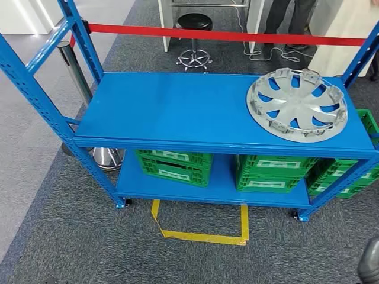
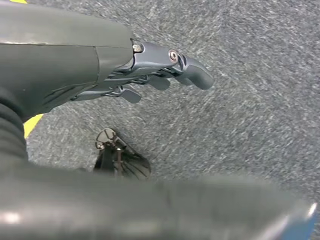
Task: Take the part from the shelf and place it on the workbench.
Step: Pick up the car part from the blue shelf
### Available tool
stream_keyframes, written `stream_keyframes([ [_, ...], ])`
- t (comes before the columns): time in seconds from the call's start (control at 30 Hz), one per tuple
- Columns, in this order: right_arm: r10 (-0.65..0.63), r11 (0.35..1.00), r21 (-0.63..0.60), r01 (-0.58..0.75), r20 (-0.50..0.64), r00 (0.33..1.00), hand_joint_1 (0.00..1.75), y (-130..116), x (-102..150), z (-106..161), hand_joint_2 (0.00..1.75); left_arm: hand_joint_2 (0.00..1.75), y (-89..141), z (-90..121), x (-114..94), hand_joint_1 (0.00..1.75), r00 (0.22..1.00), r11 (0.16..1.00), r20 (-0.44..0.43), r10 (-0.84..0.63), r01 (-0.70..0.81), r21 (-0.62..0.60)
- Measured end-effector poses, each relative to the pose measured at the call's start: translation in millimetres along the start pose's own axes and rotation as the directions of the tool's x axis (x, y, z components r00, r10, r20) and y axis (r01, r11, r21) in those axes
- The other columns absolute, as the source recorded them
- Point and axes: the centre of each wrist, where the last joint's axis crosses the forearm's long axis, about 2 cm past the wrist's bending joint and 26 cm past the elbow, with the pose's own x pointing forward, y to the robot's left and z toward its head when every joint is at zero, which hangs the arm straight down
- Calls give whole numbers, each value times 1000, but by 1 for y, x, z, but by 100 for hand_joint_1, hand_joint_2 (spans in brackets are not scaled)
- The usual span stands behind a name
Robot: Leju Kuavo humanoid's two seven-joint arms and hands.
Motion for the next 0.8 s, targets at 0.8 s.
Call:
stream_keyframes([
  [0.8,-160,987,37,156,242,957,0,16,69,-5,175,0,-2,-1,1,0,1000,999,-16,-2,3,34],
])
